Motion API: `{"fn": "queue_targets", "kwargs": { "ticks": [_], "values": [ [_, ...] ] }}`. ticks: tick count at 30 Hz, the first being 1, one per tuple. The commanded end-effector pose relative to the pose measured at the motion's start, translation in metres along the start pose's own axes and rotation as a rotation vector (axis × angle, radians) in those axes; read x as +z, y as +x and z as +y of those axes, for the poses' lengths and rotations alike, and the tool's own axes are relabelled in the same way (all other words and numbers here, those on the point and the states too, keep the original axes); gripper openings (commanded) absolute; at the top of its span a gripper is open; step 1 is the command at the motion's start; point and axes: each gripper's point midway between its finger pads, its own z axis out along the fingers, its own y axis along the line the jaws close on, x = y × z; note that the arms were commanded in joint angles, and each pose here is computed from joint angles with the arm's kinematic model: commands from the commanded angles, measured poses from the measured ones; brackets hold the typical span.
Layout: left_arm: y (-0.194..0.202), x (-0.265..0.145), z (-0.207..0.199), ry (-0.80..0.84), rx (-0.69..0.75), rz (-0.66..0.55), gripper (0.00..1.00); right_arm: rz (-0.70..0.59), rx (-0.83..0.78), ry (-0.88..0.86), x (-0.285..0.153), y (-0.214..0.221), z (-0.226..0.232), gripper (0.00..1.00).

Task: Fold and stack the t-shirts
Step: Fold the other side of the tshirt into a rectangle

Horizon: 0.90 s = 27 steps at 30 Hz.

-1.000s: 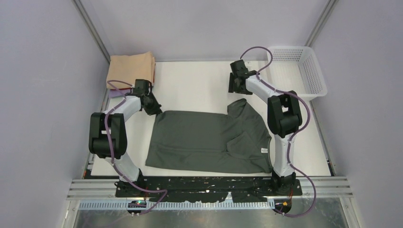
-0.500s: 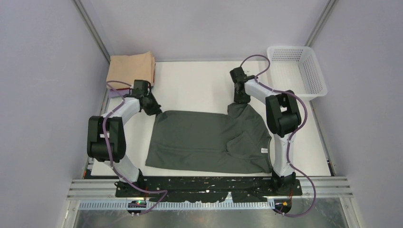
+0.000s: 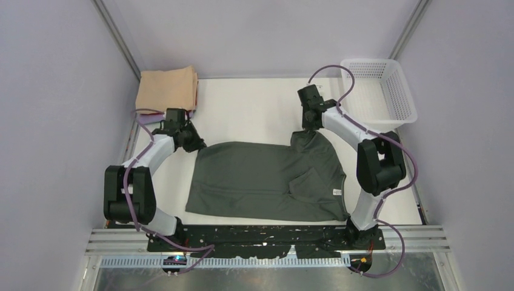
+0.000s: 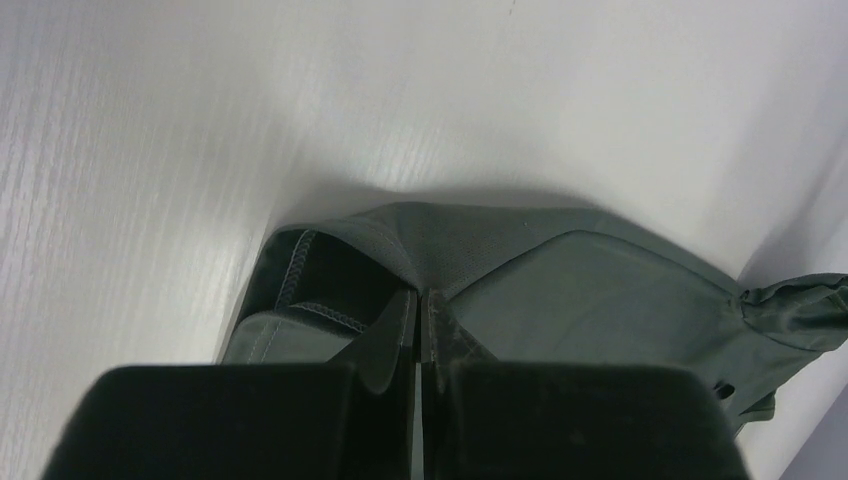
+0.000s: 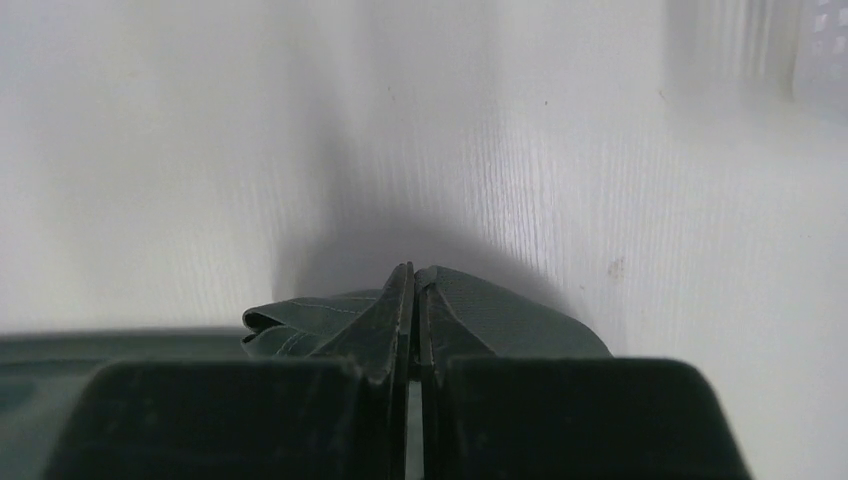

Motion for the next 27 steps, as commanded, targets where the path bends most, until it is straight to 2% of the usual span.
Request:
{"fn": "queue_targets", "kwargs": {
  "ticks": [1,12,22,27],
  "values": [
    [-0.004,-0.020,-0.011,0.069,0.022,-0.065,0.00,-0.066,-0.045,-0.027,-0.039,-0.001,0.001,0.05],
    [0.032,-0.054,0.005,0.101,0.019,-0.099,0.00,-0.069,-0.155,0.023,-0.103,0.054,-0.018,0.05],
    [0.056,-0.082,0.033,0.050,0.005,-0.162,0.00,-0.001,-0.218,-0.045,-0.149,0.101,-0.035,0.05],
    [0.068,-0.089,0.041,0.046,-0.004,-0.170,0.00,0.054,-0.230,-0.132,-0.167,0.123,-0.035,0.05]
  ]
}}
